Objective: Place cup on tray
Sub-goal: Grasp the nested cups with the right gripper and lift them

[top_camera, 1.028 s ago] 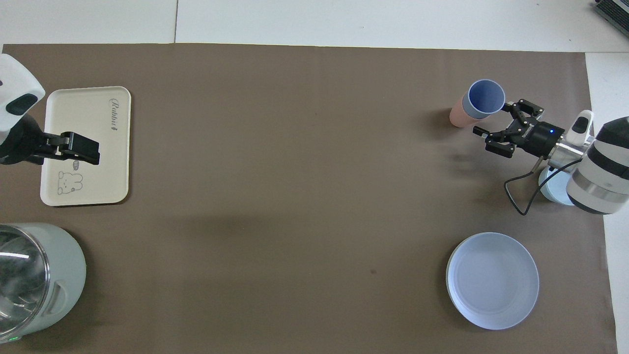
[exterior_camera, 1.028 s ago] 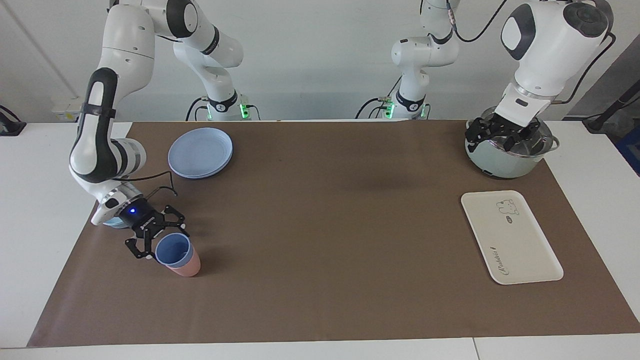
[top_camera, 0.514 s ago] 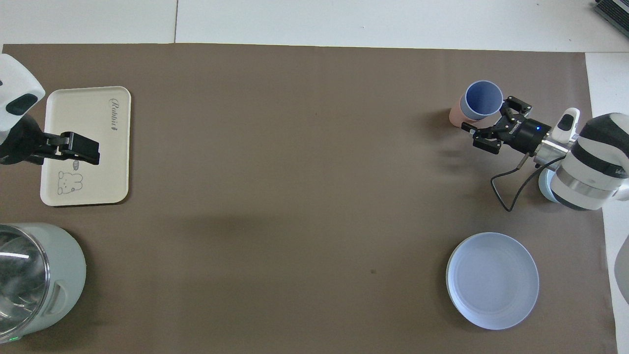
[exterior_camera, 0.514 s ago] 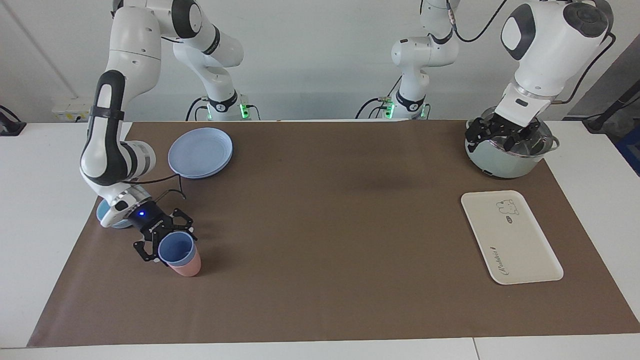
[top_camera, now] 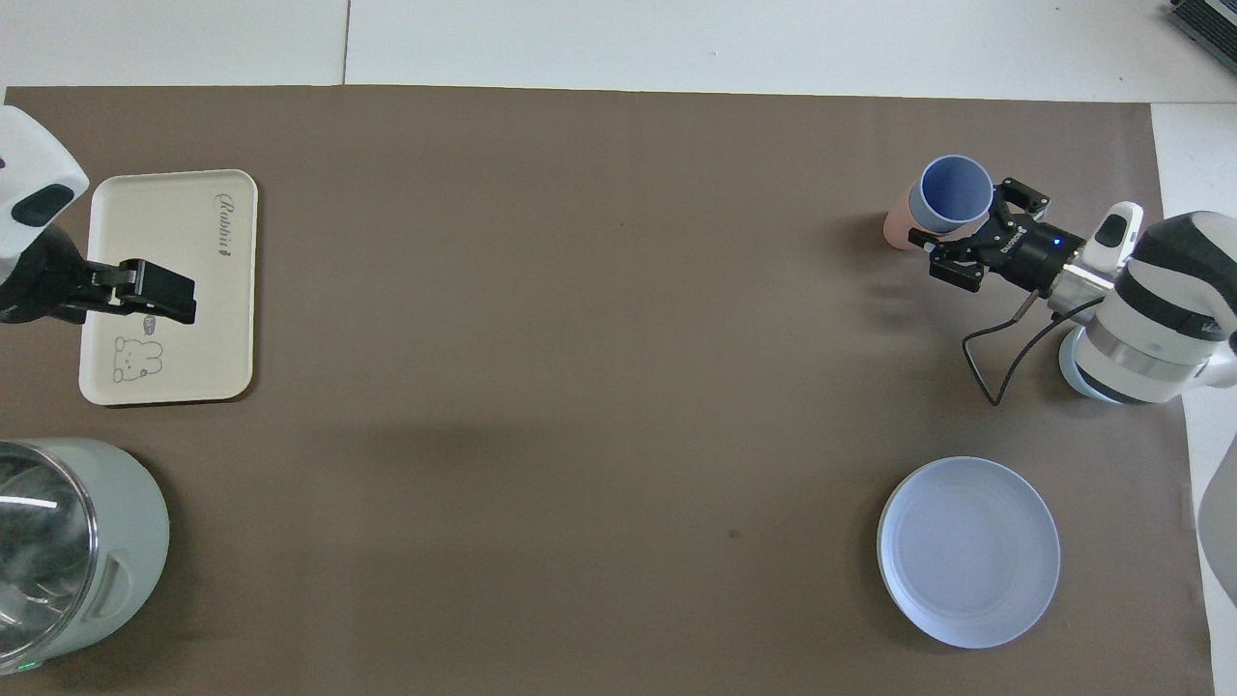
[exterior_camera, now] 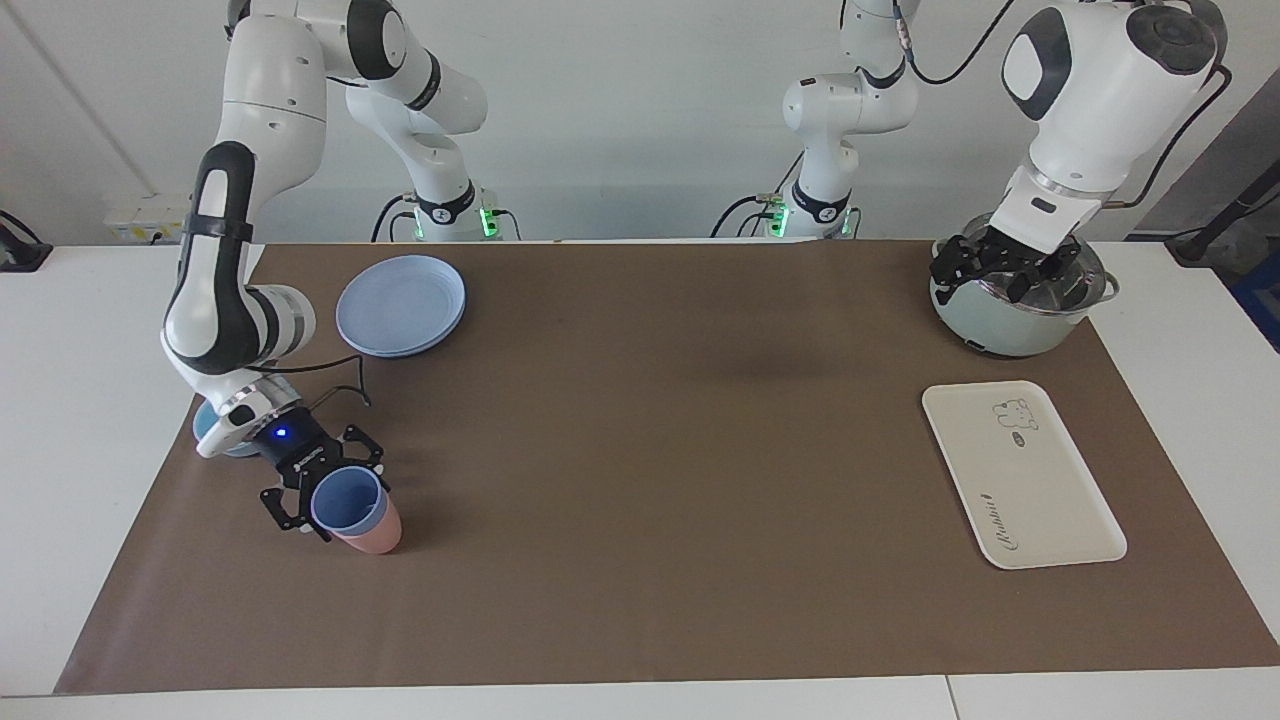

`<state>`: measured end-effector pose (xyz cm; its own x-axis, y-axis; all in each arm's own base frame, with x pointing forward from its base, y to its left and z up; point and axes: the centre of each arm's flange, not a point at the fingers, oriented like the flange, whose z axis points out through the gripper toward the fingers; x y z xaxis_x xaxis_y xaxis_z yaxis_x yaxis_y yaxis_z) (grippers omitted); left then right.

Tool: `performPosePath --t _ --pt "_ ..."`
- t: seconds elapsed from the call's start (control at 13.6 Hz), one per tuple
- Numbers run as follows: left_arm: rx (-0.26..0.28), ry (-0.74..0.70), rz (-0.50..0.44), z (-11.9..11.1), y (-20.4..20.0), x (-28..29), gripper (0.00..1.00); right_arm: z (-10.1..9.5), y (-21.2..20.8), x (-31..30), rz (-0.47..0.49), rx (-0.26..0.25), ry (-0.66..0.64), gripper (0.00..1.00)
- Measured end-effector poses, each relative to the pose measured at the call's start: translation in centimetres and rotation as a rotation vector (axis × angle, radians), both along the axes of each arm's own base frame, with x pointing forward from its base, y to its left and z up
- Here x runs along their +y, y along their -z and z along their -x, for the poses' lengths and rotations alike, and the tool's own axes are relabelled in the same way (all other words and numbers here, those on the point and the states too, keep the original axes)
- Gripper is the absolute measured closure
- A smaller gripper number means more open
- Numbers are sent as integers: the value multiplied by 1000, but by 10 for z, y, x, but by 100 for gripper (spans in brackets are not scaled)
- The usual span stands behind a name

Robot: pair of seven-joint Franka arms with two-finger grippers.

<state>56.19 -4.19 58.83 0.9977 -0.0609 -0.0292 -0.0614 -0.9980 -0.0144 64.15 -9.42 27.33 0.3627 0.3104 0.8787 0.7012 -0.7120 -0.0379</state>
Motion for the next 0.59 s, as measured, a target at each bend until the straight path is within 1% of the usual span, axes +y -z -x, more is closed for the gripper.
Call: performPosePath --t 0.44,0.51,0.59 --pt "0 6 0 0 0 -3 0 -1 3 0 -3 2 4 1" --pt "0 10 0 0 0 -6 0 -2 3 0 -3 1 4 7" --pt "0 14 0 1 0 -7 0 -2 2 0 -3 0 4 17"
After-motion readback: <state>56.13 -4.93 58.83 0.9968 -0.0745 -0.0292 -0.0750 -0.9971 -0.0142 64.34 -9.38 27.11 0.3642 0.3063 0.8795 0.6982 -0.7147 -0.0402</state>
